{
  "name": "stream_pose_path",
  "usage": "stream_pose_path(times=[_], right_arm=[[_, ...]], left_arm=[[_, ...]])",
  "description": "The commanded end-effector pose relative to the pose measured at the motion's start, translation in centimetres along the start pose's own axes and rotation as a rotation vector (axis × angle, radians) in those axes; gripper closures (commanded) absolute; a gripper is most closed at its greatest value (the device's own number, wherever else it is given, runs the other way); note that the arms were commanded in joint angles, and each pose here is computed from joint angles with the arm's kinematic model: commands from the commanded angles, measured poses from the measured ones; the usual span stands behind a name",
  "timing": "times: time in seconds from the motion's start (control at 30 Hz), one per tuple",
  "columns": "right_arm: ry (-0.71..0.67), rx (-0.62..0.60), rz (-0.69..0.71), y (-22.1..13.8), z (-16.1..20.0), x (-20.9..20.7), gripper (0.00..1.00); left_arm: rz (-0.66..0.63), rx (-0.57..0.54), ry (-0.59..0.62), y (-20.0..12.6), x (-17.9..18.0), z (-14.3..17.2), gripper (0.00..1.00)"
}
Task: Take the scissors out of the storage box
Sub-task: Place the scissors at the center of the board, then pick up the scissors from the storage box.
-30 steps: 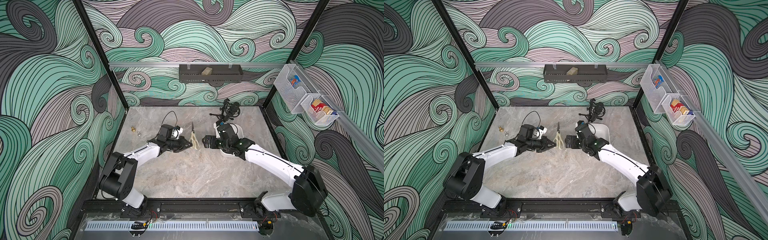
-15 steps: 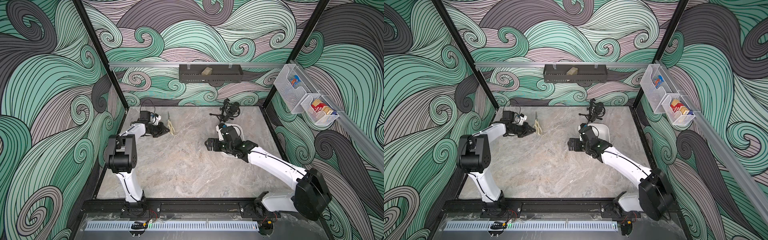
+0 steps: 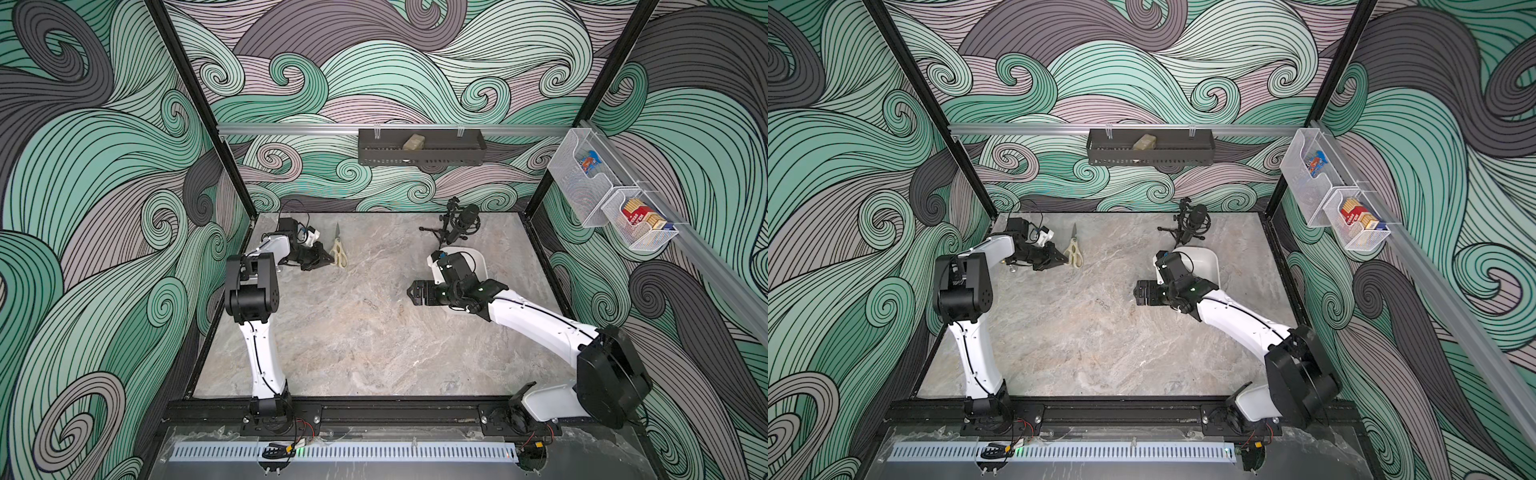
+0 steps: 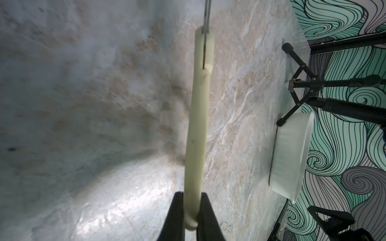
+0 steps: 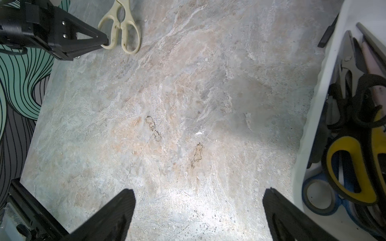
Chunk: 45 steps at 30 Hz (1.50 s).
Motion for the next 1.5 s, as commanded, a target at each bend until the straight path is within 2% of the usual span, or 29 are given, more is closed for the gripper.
stream_pose_path(times=[0.0, 0.2, 0.53, 0.77, 1.07, 1.23, 1.3, 1.47], right_arm=[[-0.013, 0.015, 0.001, 0.3, -0.1, -0.1, 0.00], [-0.011, 0.021, 0.015, 0.5, 0.0, -0.6, 0.00], [0.006, -0.003, 0.023, -0.3, -0.2, -1.2, 0.00], [0.013, -0.028, 0.045, -1.2, -0.3, -2.0, 0.00], [0.036, -0.078, 0.119, -2.8, -2.6, -5.0, 0.00], [0.120, -0.117, 0.148, -3.8, -4.9, -8.0, 0.02], [0.139, -0.119, 0.158, -3.7, -5.7, -9.1, 0.06], [0.134, -0.101, 0.199, -2.5, -7.3, -11.2, 0.24]], left_arm=[[-0.078, 0.044, -0.031, 0.4, 2.5, 0.7, 1.00], [-0.169, 0.034, -0.032, 0.2, 3.8, 0.2, 0.98], [-0.214, 0.019, -0.042, 0.0, 4.3, -0.5, 0.71], [-0.218, -0.003, -0.048, -0.8, 3.8, -1.2, 0.65], [-0.177, -0.106, -0.004, -4.7, -0.5, -3.6, 0.62], [-0.106, -0.173, 0.004, -6.7, -3.8, -3.6, 0.61], [-0.083, -0.189, -0.002, -7.1, -4.9, -3.1, 0.62], [0.021, -0.203, -0.031, -6.8, -7.9, 0.5, 0.61]])
Point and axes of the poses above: each gripper's point midway between its finger pads, its own y axis out along the fingers, its own x axis along the line the jaws close on, z = x × y, the point moved 3 cm from there along -y, back along the fingers, and after that the axes turned 10 degrees about y, right-handed, at the moved point
